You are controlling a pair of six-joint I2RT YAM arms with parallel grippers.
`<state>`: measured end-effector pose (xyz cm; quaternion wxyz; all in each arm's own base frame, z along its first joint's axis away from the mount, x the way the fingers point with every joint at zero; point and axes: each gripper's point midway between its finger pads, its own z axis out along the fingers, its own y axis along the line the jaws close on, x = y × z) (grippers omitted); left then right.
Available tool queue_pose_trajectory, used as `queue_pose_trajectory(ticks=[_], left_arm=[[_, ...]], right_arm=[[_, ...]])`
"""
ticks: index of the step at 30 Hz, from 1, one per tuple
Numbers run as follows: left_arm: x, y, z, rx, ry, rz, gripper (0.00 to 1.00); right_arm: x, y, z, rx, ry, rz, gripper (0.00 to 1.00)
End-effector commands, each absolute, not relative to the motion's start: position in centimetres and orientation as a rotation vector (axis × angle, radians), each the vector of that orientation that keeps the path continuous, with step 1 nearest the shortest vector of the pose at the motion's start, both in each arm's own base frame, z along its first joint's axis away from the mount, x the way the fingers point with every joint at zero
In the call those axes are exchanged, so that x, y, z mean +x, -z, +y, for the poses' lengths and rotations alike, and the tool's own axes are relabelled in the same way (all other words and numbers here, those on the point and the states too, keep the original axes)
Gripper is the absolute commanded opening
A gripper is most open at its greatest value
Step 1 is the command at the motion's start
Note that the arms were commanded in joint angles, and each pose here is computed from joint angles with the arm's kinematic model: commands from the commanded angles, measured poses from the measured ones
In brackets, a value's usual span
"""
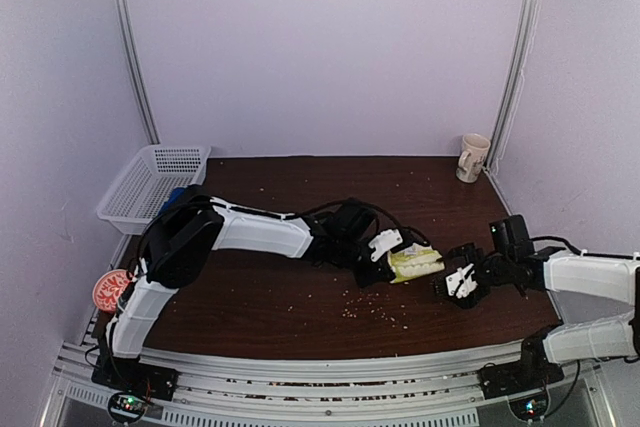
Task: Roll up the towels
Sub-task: Roll the towel at the center of the board.
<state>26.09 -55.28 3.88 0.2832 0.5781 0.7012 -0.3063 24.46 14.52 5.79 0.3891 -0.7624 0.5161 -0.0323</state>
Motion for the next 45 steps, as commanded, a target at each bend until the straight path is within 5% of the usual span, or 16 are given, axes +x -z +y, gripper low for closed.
queue_pose_trajectory(ticks=[1,26,37,39,45], left_arm=[[25.8,-2.7,-55.6,1.522,0.953,1.965,0.0],[25.9,-2.2,-55.7,1.524,1.048,1.994,0.03],[26.1,-2.2,-55.6,1.513,1.07,1.995,0.09],[26.2,-2.5,-55.5,1.509,1.066,1.991,0.16],[27.1,-4.5,-53.3,1.447,0.989,1.974,0.59]], right_arm=[[26.5,-7.8,16.2,-1.829,0.222,1.175,0.86],[30.2,-4.8,18.0,-1.766,0.491,1.335,0.53],[29.8,-3.5,17.8,-1.827,0.473,1.365,0.1],[29.6,-3.0,17.8,-1.851,0.455,1.384,0.06],[28.6,-2.2,17.8,-1.956,0.368,1.431,0.0]])
